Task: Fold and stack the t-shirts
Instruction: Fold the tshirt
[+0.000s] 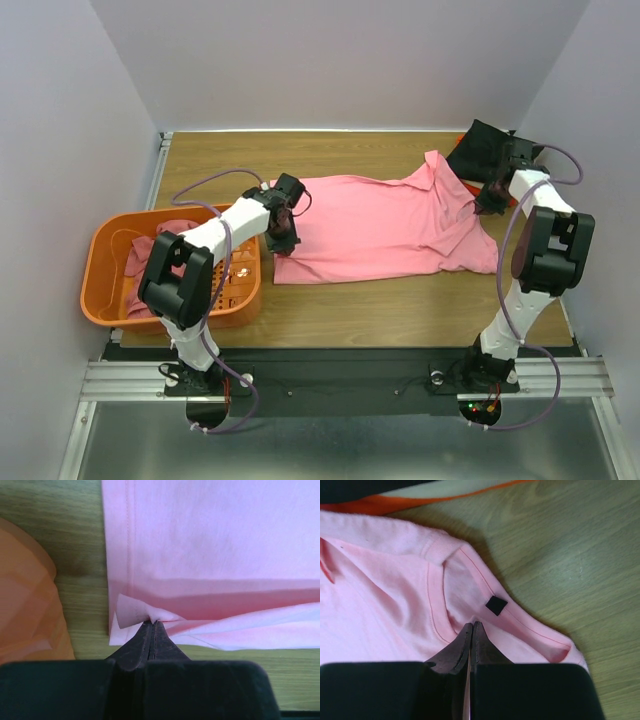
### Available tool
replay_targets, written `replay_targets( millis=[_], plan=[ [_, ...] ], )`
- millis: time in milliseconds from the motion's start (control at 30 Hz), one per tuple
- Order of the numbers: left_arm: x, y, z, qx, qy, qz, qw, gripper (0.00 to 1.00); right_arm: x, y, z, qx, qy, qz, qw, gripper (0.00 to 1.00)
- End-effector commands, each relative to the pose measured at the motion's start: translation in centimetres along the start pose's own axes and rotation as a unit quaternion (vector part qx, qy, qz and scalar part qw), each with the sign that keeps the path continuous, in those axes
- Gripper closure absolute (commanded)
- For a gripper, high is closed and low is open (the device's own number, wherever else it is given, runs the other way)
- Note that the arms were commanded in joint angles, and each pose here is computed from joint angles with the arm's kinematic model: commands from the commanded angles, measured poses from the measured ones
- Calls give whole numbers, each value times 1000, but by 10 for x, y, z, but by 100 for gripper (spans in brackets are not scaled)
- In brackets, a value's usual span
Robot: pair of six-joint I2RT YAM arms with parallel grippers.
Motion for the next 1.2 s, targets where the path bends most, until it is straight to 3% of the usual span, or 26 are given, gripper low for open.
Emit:
replay_targets(
  millis=[0,367,467,500,533,567,633,700,867,933,1167],
  plan=[
    [15,-12,1,4,3,-19,1000,100,25,-10,13,16,-5,-47,999,100],
    [19,-8,6,10,4,-19,1000,100,33,-7,21,30,-2,-47,998,99],
    [28,-10,1,5,12,-29,999,97,37,-10,24,37,-7,-52,998,70],
    [33,-12,0,4,13,-34,999,87,37,-12,24,38,-7,-54,998,51],
    [37,-14,-3,4,15,-39,999,68,38,-16,24,37,-4,-58,998,45],
    [50,-20,-9,1,15,-54,998,39,38,-23,23,36,-2,-65,997,36],
    [64,-27,-16,-6,21,-71,997,22,37,-30,17,25,-1,-75,997,32],
    [84,-39,-28,-20,27,-96,995,10,30,-39,6,11,2,-75,997,29],
    [100,-55,-57,-60,56,-124,989,7,0,-54,-27,-20,11,-67,998,31],
    [92,-54,-68,-86,72,-123,986,7,-19,-58,-43,-36,8,-58,998,38],
    [-1,-30,-91,-150,151,-67,975,5,-59,-55,-73,-58,9,-23,998,46]
  ],
)
Point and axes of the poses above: each gripper's point midway between its finger pads, its own y axis out along the fingers, its own z axis along the line the jaws close on, x = y × z, the point moved 6 cm from there along -y, back along the fingers, and after that the axes turned 5 degrees about y, right-handed, at the moved point
